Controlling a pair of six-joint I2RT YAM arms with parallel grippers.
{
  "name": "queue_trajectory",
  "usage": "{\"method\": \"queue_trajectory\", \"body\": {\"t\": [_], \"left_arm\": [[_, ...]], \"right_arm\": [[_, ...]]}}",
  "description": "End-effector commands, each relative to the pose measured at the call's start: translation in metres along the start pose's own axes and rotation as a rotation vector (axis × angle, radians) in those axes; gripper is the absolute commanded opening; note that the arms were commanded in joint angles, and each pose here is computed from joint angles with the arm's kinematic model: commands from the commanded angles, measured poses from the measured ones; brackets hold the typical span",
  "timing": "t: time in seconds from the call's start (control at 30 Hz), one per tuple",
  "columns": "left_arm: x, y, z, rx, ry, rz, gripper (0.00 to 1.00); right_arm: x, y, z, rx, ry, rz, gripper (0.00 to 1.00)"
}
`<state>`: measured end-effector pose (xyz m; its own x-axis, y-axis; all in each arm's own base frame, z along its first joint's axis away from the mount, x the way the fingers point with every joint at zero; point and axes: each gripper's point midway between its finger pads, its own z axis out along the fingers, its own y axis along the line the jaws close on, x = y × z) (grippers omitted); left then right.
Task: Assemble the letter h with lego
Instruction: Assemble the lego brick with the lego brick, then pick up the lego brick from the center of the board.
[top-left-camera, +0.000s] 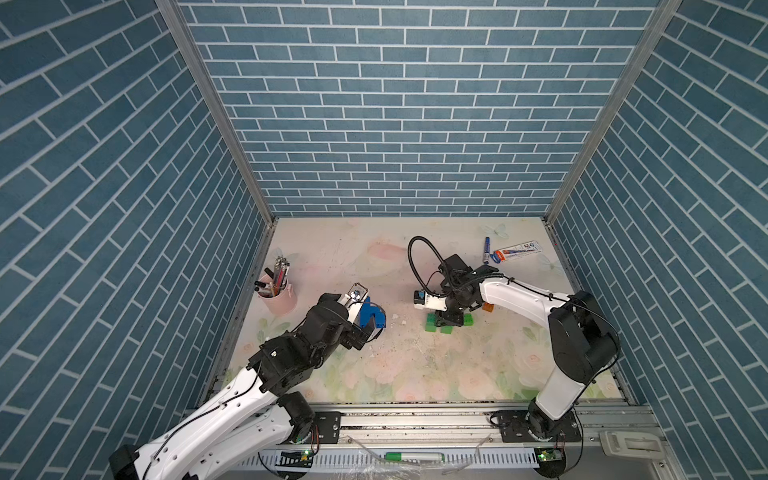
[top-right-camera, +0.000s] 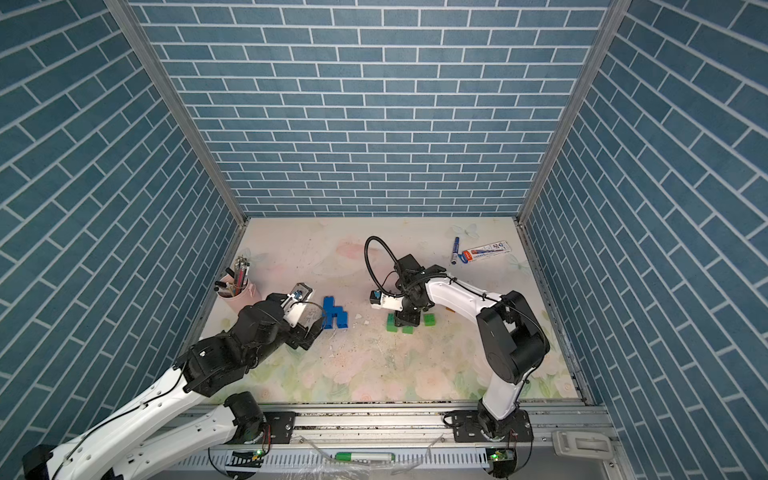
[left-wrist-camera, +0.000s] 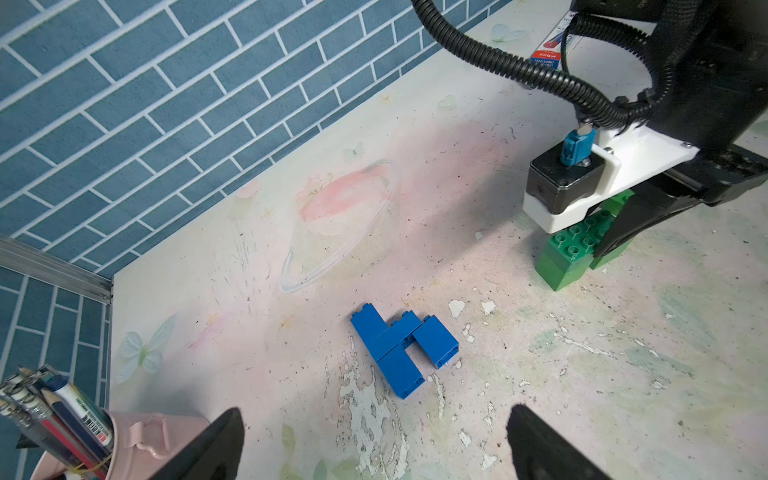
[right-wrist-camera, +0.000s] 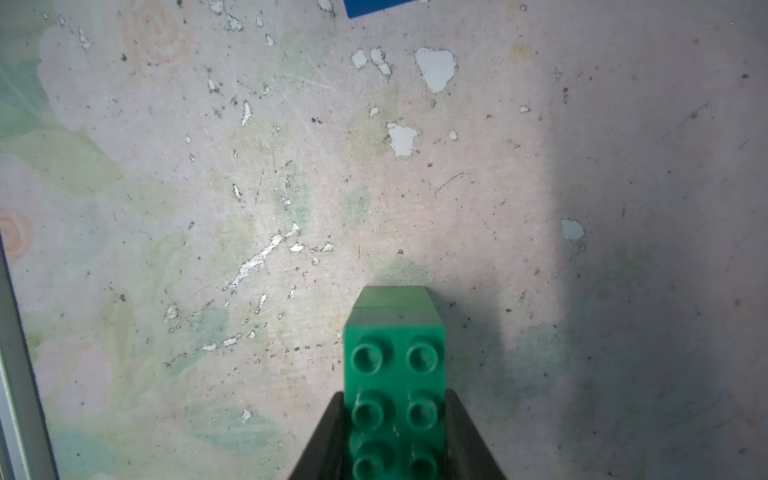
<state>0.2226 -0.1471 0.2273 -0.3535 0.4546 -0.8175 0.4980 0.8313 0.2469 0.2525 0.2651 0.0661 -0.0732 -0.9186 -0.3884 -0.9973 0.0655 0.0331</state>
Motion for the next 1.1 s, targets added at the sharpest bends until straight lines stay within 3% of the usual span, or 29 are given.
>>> {"method": "queue_trajectory", "body": {"t": [0.0, 0.07, 0.1, 0.33, 0.47, 0.57, 0.63, 0.77, 0.83, 0.93, 1.07], "left_arm": [[-0.006, 0.002, -0.003, 0.001, -0.009, -0.007, 0.99], [-0.006, 0.002, -0.003, 0.001, -0.008, -0.005, 0.99], [-0.006, 0.002, -0.004, 0.000, -0.009, -0.005, 0.99], [-0.006, 0.002, -0.003, -0.002, -0.008, -0.005, 0.99], [-0.006, 0.002, -0.003, 0.000, -0.009, -0.008, 0.99], [-0.006, 0.001, -0.004, 0.006, -0.014, -0.018, 0.99], [-0.007, 0.001, -0.005, 0.010, -0.020, -0.029, 0.99], [-0.008, 0.007, -0.006, -0.026, 0.002, -0.063, 0.99], [-0.007, 0.014, -0.008, -0.060, 0.031, -0.097, 0.99], [0.002, 0.019, -0.008, -0.097, 0.109, -0.129, 0.99], [0.019, 0.014, 0.001, -0.096, 0.156, -0.134, 0.99]], "right_arm": [[0.015, 0.012, 0.007, -0.032, 0.062, 0.068, 0.41], [0.010, 0.009, 0.002, -0.016, 0.052, 0.079, 0.71], [0.006, 0.009, -0.001, -0.007, 0.043, 0.076, 0.96], [-0.022, -0.001, -0.030, 0.095, -0.059, 0.066, 0.97], [-0.046, -0.027, -0.065, 0.295, -0.207, 0.150, 0.98], [-0.054, -0.053, -0.103, 0.454, -0.323, 0.391, 0.99], [-0.046, -0.063, -0.116, 0.488, -0.369, 0.611, 0.99], [-0.012, -0.062, -0.108, 0.435, -0.323, 0.972, 0.99], [0.021, -0.060, -0.100, 0.511, -0.249, 1.143, 0.99], [0.050, -0.045, -0.090, 0.547, -0.200, 1.246, 0.99], [0.072, -0.029, -0.074, 0.540, -0.147, 1.267, 0.96]]}}
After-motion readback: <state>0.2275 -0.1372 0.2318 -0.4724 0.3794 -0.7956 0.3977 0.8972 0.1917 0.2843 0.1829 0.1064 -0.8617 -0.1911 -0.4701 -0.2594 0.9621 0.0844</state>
